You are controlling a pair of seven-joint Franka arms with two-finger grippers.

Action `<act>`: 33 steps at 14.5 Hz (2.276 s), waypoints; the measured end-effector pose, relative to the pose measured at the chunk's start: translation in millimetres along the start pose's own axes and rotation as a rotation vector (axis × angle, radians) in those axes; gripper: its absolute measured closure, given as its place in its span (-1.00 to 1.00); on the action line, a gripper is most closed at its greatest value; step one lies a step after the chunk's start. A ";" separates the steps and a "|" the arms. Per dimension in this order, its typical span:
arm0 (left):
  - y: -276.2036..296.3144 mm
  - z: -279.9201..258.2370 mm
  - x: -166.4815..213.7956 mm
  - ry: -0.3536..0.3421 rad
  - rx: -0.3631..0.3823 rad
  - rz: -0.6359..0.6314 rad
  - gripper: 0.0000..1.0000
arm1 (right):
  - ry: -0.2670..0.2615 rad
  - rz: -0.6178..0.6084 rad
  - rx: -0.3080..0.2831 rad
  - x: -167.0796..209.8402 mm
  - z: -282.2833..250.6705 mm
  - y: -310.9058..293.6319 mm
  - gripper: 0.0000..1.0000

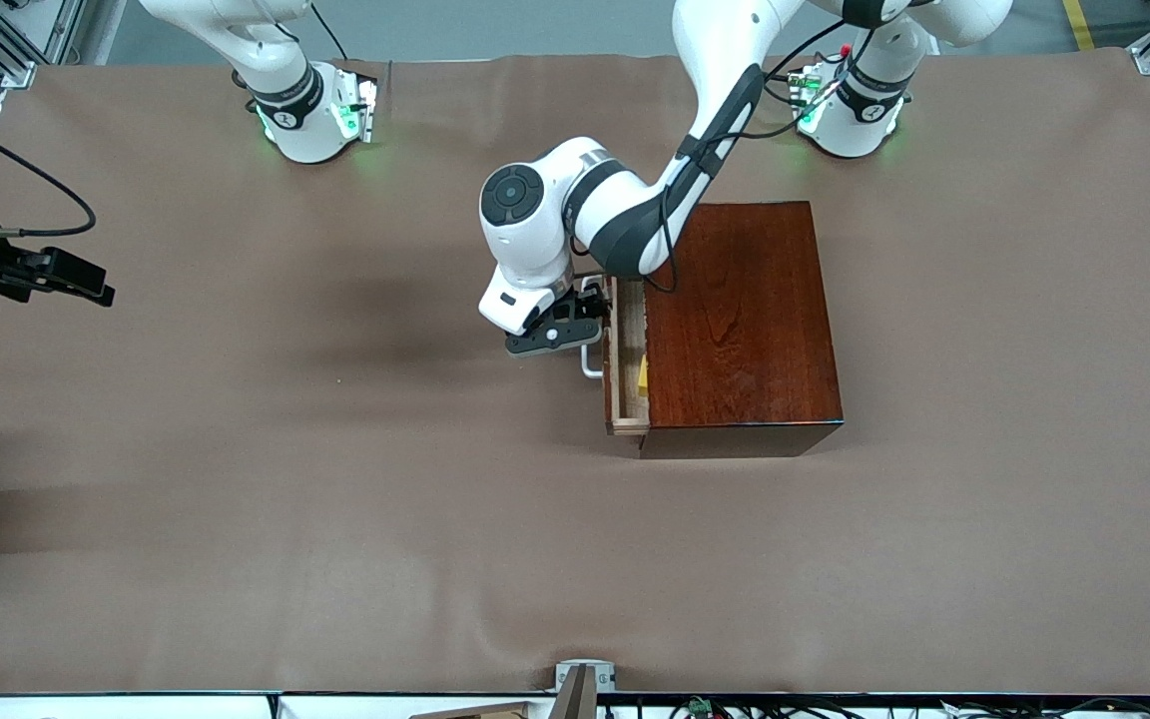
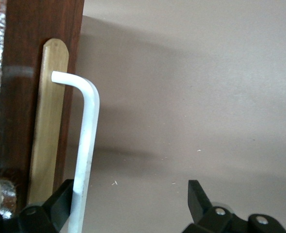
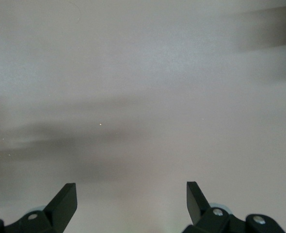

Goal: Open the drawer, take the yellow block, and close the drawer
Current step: 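Pull the drawer open by its handle with the left gripper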

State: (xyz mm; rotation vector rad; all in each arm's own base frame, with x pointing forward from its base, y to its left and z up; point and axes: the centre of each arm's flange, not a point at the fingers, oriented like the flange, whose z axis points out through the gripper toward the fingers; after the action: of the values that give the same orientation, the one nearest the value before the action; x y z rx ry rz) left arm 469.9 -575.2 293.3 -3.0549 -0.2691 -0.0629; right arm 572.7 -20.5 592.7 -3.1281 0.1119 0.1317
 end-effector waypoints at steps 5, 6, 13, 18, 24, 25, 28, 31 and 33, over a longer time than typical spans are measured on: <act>5.6 -1.4 -0.3 0.019 -0.037 0.000 -1.00 | -0.003 0.000 0.000 -0.2 0.5 0.0 -1.00; 5.6 -1.1 -0.3 0.019 -0.038 0.000 -1.00 | -0.003 0.000 0.000 -0.3 0.6 0.0 -1.00; 9.3 -0.3 -4.8 0.023 -0.055 0.084 -1.00 | -0.005 0.000 0.000 -0.4 0.8 0.1 -1.00; 21.4 -4.8 -17.0 0.037 -0.104 0.107 -1.00 | -0.005 0.000 0.000 -0.5 0.9 0.1 -1.00; 31.1 -8.0 -23.9 0.054 -0.159 0.120 -1.00 | -0.007 0.000 0.000 -0.5 1.3 0.3 -1.00; 33.6 -9.2 -25.2 0.059 -0.176 0.122 -1.00 | -0.007 0.001 0.000 -0.5 1.3 0.3 -1.00; 39.5 -9.0 -29.2 0.070 -0.212 0.126 -1.00 | -0.007 0.001 0.000 -0.6 1.4 0.3 -1.00; 50.8 -12.7 -35.2 0.096 -0.296 0.128 -1.00 | -0.008 0.001 0.000 -0.6 1.5 0.3 -1.00; 51.7 -11.7 -35.8 0.096 -0.299 0.126 -1.00 | -0.008 0.001 0.000 -0.6 1.6 0.5 -1.00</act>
State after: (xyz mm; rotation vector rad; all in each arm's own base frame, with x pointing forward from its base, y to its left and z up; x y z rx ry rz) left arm 443.3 -633.1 299.6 -3.3431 -0.0651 -0.2652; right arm 572.0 -21.0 591.2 -3.1275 0.1133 0.1438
